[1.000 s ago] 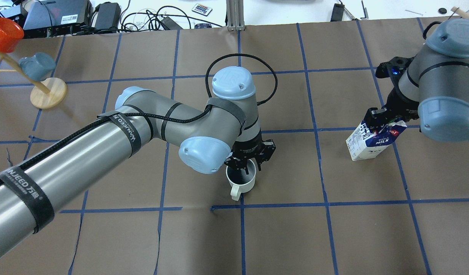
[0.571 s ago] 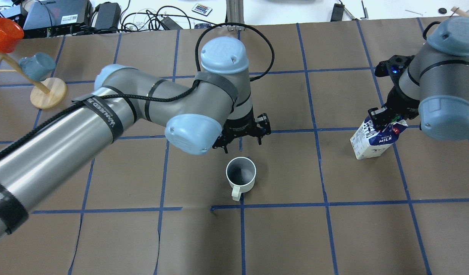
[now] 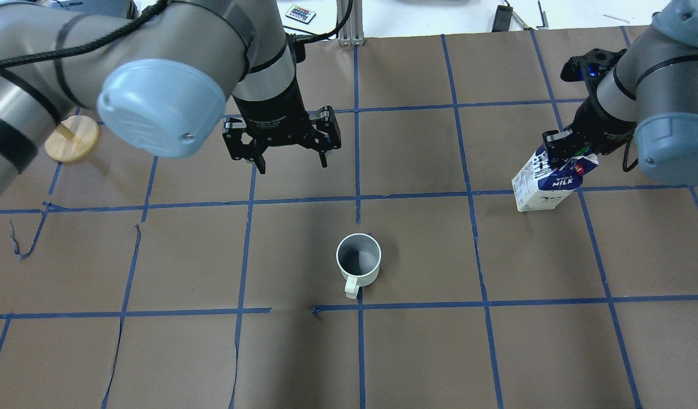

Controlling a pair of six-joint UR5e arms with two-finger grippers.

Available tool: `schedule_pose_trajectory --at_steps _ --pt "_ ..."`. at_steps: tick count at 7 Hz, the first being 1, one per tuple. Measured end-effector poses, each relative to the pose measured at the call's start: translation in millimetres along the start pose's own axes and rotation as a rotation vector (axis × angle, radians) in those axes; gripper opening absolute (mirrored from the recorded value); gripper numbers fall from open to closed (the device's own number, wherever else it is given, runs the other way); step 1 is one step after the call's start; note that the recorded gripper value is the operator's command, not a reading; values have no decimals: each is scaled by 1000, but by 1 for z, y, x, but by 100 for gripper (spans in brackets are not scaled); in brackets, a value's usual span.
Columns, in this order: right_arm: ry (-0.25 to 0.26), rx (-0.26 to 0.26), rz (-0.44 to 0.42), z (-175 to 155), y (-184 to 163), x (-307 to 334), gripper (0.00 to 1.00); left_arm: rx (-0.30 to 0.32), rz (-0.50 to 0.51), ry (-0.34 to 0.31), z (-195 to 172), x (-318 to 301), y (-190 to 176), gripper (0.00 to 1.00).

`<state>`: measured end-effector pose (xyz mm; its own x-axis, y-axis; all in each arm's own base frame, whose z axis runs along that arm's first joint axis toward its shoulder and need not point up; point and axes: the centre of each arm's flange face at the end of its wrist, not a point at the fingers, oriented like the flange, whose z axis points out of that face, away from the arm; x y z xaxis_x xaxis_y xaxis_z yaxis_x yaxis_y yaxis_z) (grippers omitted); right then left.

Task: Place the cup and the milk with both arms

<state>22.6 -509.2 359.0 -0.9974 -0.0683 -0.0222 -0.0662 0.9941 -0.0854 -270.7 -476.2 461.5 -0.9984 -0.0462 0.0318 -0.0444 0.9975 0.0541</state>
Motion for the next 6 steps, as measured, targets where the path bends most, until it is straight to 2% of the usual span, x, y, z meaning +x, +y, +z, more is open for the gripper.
schedule_pose_trajectory --at_steps 2,4,6 --pt "-27 15 47 -6 1 -96 34 22 17 4 -35 -44 10 100" --pt "-43 10 42 -5 30 -202 34 60 36 14 -57 -97 -1 100" --pt "-51 2 37 12 55 -245 34 74 33 13 -62 -116 -2 100"
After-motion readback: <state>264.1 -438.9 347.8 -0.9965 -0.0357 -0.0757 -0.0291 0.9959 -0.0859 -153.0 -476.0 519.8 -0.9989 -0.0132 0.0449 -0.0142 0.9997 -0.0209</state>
